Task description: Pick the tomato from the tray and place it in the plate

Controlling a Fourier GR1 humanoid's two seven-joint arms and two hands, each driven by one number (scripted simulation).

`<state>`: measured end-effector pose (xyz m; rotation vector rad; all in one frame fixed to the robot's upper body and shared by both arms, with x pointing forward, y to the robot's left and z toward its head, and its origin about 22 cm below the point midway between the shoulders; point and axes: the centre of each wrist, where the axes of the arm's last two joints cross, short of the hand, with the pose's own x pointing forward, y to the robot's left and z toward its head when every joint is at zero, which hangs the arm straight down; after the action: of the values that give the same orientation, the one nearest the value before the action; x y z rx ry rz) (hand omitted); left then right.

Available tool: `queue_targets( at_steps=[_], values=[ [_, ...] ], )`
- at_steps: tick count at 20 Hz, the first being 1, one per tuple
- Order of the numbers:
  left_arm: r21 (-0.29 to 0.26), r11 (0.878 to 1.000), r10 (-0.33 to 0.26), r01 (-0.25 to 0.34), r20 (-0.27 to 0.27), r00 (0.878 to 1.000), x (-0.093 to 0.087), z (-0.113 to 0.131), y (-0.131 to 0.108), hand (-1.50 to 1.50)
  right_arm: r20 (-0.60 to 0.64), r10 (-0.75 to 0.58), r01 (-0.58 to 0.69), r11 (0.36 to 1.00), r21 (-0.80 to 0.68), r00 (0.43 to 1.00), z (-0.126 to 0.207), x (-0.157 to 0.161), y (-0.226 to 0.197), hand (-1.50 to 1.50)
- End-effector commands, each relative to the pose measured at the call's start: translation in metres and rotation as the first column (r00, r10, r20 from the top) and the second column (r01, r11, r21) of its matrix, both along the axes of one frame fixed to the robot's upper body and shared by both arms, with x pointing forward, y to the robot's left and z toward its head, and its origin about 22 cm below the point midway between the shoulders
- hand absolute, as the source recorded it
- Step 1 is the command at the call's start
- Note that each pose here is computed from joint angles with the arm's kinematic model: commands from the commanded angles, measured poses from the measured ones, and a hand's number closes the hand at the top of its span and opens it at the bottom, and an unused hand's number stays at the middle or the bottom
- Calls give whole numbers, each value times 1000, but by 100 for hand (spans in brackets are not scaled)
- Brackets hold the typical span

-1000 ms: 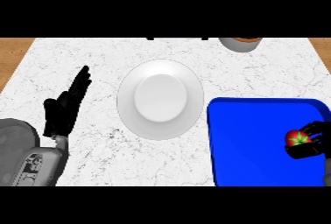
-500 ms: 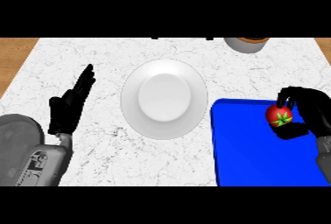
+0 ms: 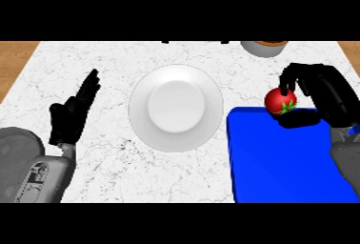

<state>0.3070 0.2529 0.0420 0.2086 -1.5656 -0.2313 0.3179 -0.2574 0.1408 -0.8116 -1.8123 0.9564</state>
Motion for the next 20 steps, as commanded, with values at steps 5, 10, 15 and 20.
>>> queue_targets(
  at_steps=[5,10,15,20],
  values=[
    [10,1000,1,-1,-15,1000,-17,-13,-5,0,-90,156,-149,986,80,984,30,22,83,150],
    [-10,1000,-6,6,0,1000,-14,-1,-10,0,-139,200,-187,977,102,970,-6,32,140,150],
    [3,1000,4,-4,-5,1000,9,0,2,0,-182,223,-214,974,72,958,-39,51,175,150],
    [-2,1000,-2,2,7,1000,10,-3,-3,0,-191,139,-165,978,-127,972,-52,55,218,150]
  ],
)
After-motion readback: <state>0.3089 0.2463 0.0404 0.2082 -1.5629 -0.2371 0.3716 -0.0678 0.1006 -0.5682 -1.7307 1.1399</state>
